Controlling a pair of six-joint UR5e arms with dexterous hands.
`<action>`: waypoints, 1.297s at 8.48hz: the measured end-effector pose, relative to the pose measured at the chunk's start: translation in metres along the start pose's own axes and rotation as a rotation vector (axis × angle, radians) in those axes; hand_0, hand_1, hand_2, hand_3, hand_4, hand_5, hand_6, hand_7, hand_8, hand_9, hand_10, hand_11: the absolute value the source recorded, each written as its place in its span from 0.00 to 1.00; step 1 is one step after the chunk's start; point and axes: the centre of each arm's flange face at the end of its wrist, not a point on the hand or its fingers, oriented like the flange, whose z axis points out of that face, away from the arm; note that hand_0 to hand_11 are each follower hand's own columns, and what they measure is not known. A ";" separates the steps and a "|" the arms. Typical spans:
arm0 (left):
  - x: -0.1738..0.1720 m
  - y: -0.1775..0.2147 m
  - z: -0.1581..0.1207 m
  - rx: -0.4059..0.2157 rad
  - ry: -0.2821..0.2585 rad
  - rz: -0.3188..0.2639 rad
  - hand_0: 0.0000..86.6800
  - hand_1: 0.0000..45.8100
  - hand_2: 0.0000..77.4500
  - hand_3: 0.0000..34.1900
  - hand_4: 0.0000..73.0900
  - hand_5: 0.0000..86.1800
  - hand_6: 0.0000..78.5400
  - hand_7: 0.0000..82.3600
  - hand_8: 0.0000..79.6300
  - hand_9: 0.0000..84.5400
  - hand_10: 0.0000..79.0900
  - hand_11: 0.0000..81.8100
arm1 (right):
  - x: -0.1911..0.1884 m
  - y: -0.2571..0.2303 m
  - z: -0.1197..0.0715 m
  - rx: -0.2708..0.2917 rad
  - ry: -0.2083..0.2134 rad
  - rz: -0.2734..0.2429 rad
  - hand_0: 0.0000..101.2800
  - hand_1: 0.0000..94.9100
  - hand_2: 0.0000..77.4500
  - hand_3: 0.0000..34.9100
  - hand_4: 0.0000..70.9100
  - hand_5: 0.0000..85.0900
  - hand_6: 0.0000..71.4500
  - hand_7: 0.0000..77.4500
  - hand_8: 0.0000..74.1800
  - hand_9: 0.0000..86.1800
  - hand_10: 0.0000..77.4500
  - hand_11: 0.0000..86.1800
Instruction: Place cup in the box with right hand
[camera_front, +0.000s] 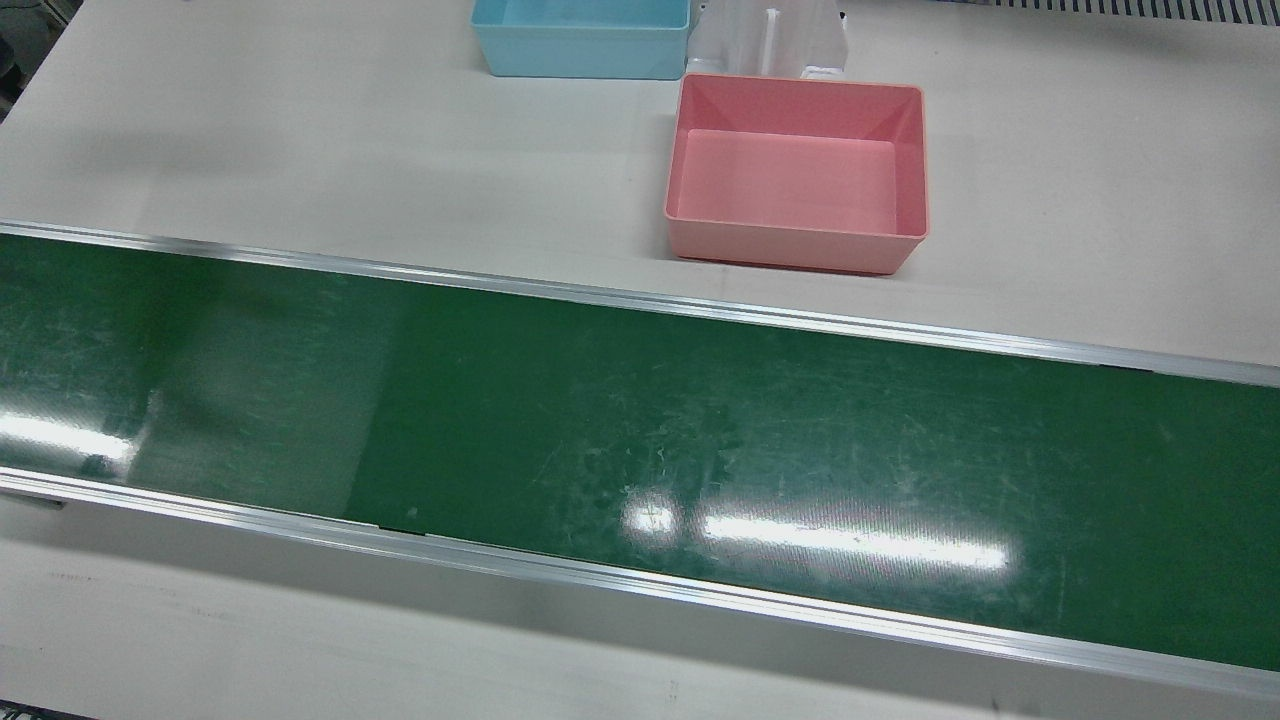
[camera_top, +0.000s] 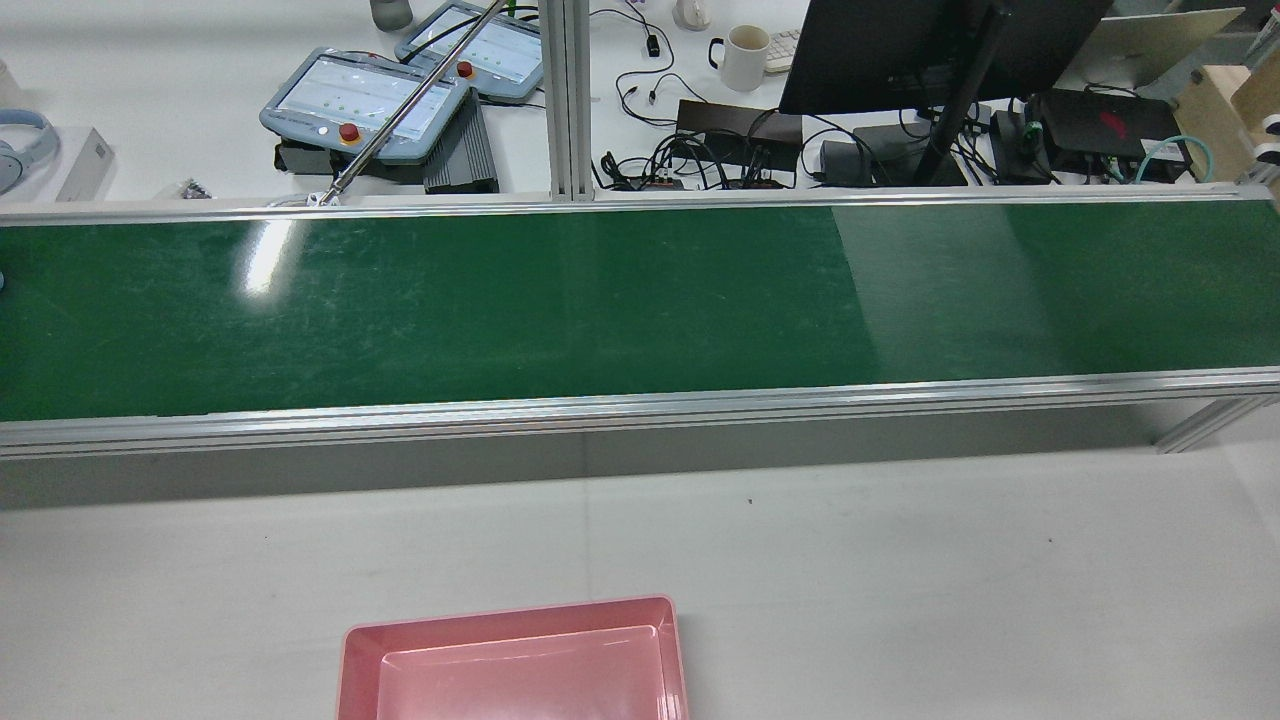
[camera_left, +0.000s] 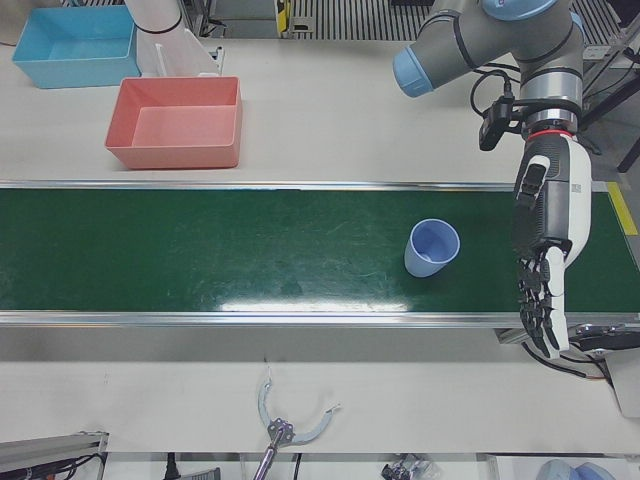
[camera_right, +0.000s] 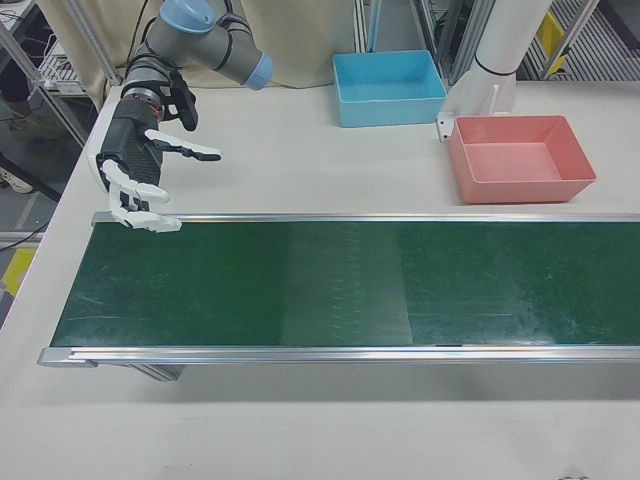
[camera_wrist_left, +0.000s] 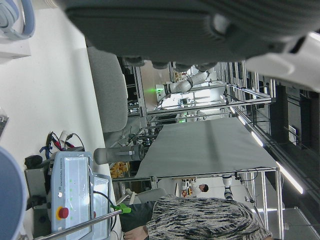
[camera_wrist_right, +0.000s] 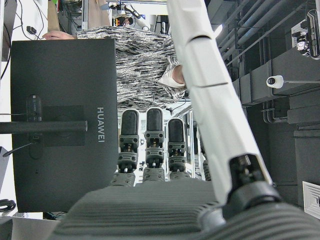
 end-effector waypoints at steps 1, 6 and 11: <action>0.001 0.002 0.000 -0.003 0.001 0.001 0.00 0.01 0.01 0.00 0.00 0.00 0.00 0.00 0.00 0.01 0.00 0.00 | 0.000 0.000 -0.001 0.001 0.000 -0.002 0.79 0.37 0.01 0.00 0.15 0.20 0.18 0.53 0.36 0.36 0.27 0.41; 0.003 0.005 0.000 -0.008 0.005 0.002 0.00 0.01 0.01 0.00 0.00 0.00 0.00 0.00 0.00 0.01 0.00 0.00 | 0.000 -0.001 -0.001 0.003 -0.002 -0.006 0.79 0.37 0.01 0.00 0.14 0.20 0.17 0.49 0.35 0.35 0.27 0.41; 0.004 0.010 -0.001 -0.010 0.013 0.003 0.00 0.01 0.01 0.00 0.00 0.00 0.00 0.00 0.00 0.01 0.00 0.00 | -0.001 -0.002 -0.002 0.004 -0.002 -0.006 0.79 0.37 0.00 0.00 0.09 0.20 0.17 0.47 0.35 0.35 0.27 0.42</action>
